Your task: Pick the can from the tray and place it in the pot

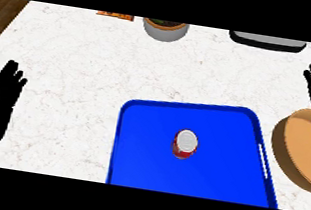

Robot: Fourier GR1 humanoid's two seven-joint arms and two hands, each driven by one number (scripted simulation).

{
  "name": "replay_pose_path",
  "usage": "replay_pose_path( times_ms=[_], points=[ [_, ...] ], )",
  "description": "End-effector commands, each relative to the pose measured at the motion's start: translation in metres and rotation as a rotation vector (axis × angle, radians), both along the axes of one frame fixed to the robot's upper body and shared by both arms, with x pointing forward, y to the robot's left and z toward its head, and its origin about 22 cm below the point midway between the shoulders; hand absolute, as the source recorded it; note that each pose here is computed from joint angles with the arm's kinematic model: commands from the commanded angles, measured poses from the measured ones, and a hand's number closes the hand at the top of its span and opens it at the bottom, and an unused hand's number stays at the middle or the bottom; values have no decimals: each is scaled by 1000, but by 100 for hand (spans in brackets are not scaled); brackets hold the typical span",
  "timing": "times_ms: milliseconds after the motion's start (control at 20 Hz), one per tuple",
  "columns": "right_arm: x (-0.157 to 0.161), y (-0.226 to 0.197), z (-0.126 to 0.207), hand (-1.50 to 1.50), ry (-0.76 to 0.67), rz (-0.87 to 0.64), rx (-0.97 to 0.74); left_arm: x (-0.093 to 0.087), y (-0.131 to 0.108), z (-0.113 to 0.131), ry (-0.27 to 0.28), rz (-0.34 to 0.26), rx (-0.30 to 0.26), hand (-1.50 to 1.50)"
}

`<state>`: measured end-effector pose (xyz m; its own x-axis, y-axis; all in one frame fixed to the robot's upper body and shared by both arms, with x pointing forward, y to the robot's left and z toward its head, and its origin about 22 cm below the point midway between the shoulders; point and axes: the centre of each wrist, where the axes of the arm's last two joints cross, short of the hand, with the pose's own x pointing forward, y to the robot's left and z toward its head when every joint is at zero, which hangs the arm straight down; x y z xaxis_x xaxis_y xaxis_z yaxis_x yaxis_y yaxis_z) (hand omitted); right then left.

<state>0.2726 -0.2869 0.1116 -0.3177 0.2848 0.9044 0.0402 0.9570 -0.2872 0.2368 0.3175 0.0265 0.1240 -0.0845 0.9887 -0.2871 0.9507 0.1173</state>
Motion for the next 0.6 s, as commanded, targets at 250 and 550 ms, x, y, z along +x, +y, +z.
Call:
replay_pose_path(
  times_ms=[250,550],
  points=[
    [22,0,38,150,-44,524,179,47,-30,66,-357,-153,27,0],
    [-4,-48,-37,-150,-96,280,-337,59,-34,64,-326,-179,-28,0]
  ],
)
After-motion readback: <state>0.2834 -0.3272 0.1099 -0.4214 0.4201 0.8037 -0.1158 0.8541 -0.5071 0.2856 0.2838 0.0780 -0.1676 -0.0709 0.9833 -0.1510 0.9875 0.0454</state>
